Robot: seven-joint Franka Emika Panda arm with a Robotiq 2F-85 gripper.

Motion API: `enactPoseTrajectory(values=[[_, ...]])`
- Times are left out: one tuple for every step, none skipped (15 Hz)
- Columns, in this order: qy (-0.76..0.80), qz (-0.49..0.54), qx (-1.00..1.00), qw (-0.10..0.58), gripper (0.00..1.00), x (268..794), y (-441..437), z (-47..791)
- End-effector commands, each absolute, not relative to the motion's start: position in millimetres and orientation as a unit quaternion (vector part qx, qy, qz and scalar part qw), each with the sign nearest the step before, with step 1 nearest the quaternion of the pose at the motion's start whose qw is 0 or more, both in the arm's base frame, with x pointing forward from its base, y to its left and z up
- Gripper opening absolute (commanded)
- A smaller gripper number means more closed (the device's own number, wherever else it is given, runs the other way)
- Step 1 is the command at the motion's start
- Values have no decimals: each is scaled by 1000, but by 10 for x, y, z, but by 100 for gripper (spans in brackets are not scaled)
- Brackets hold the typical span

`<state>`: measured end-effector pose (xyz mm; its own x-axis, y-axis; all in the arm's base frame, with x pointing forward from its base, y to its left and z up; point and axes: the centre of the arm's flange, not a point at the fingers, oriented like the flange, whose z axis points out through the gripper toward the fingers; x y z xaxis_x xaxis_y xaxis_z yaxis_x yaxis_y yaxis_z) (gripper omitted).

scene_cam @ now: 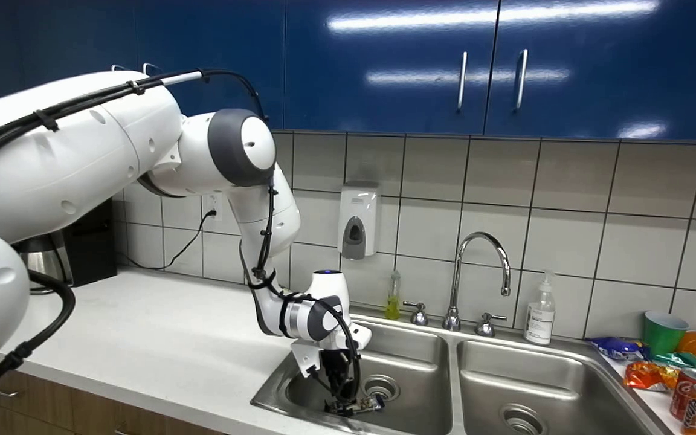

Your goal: Remove the packet from the left sink.

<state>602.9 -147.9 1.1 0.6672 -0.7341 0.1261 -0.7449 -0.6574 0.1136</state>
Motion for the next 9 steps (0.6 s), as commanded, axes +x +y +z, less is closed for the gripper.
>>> enactPoseTrajectory(values=[[-398,35,914,75,100,6166,-1479,-14],[-397,35,914,75,100,6185,-1475,-23],[-396,37,914,76,100,6205,-1474,-35],[-397,39,914,76,100,6222,-1472,-45],[-397,39,914,77,100,6238,-1475,-58],[-397,40,914,78,100,6251,-1484,-68],[-398,42,913,79,100,6266,-1493,-81],[-397,43,913,80,100,6276,-1500,-95],[-397,43,913,81,100,6286,-1513,-108]])
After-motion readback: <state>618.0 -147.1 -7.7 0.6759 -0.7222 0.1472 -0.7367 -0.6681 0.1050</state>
